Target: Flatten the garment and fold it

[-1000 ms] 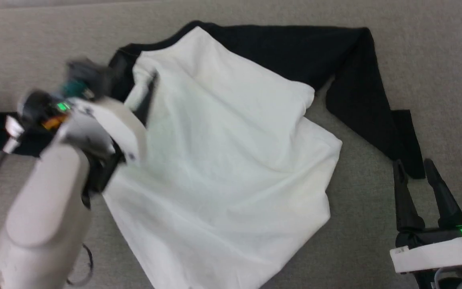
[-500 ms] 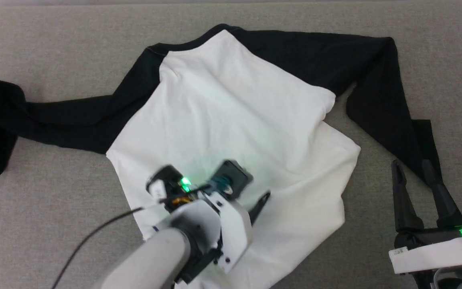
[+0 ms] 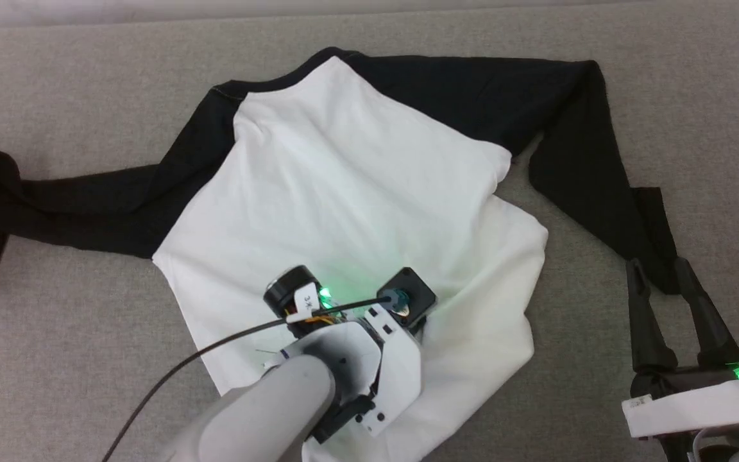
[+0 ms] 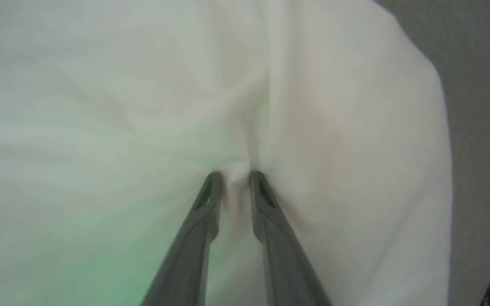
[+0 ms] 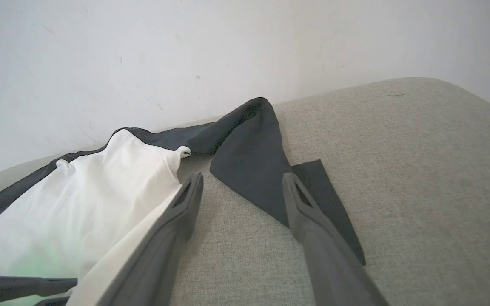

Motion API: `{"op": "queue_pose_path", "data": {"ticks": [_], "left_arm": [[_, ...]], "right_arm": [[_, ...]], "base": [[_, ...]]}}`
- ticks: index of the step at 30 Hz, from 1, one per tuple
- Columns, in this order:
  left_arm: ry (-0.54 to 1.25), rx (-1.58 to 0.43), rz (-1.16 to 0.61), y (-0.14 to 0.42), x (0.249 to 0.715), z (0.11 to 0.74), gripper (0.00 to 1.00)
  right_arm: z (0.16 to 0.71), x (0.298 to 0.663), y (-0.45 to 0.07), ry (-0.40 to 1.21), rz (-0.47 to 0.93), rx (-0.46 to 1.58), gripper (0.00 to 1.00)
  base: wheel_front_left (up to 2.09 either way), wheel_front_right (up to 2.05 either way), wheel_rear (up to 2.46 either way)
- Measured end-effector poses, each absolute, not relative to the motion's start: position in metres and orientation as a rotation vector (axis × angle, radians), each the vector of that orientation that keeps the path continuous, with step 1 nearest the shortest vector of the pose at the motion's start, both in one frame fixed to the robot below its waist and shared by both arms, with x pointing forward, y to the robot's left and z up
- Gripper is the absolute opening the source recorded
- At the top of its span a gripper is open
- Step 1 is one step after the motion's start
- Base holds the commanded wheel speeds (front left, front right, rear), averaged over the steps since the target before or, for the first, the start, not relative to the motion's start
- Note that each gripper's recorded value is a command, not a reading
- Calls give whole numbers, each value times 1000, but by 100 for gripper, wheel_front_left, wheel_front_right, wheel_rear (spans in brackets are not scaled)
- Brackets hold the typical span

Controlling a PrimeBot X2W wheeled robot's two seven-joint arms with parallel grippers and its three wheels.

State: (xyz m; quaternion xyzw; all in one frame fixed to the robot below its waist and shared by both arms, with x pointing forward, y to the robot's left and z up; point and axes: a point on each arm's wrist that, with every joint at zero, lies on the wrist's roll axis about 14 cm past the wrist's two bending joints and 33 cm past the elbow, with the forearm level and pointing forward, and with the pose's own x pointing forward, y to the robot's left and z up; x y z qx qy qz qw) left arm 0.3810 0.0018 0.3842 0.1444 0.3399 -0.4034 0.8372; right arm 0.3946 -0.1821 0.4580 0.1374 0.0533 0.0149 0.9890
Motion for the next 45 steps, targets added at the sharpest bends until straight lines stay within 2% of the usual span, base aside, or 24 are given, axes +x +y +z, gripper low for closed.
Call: {"op": "queue_pose_path", "data": {"ticks": [7, 14, 21, 27, 28, 29, 36, 40, 45], "left_arm": [[662, 282, -856, -6, 379, 401, 0], [546, 93, -907, -40, 362, 460, 0], [663, -34, -1077, -67, 292, 477, 0], [764, -57, -1059, -62, 271, 458, 0], [761, -41, -1046, -60, 271, 454, 53], [756, -49, -1027, -59, 274, 452, 100], [615, -181, -919, -60, 302, 478, 100], [466, -247, -753, -32, 343, 505, 100], [371, 0, -499, 46, 398, 502, 100]], "right_arm": [[465, 392, -183, 81, 29, 277, 100], [479, 389, -180, 45, 45, 279, 100], [489, 384, -179, 25, 54, 277, 100], [494, 385, -173, 16, 76, 276, 100], [495, 385, -172, 16, 79, 276, 100], [495, 385, -172, 16, 81, 277, 100], [497, 379, -169, 19, 89, 276, 100], [500, 374, -169, 17, 91, 274, 100], [501, 374, -171, 15, 86, 273, 100]], "base": [[0, 0, 0], [0, 0, 0], [0, 0, 0], [0, 0, 0], [0, 0, 0], [0, 0, 0], [0, 0, 0], [0, 0, 0], [0, 0, 0]]}}
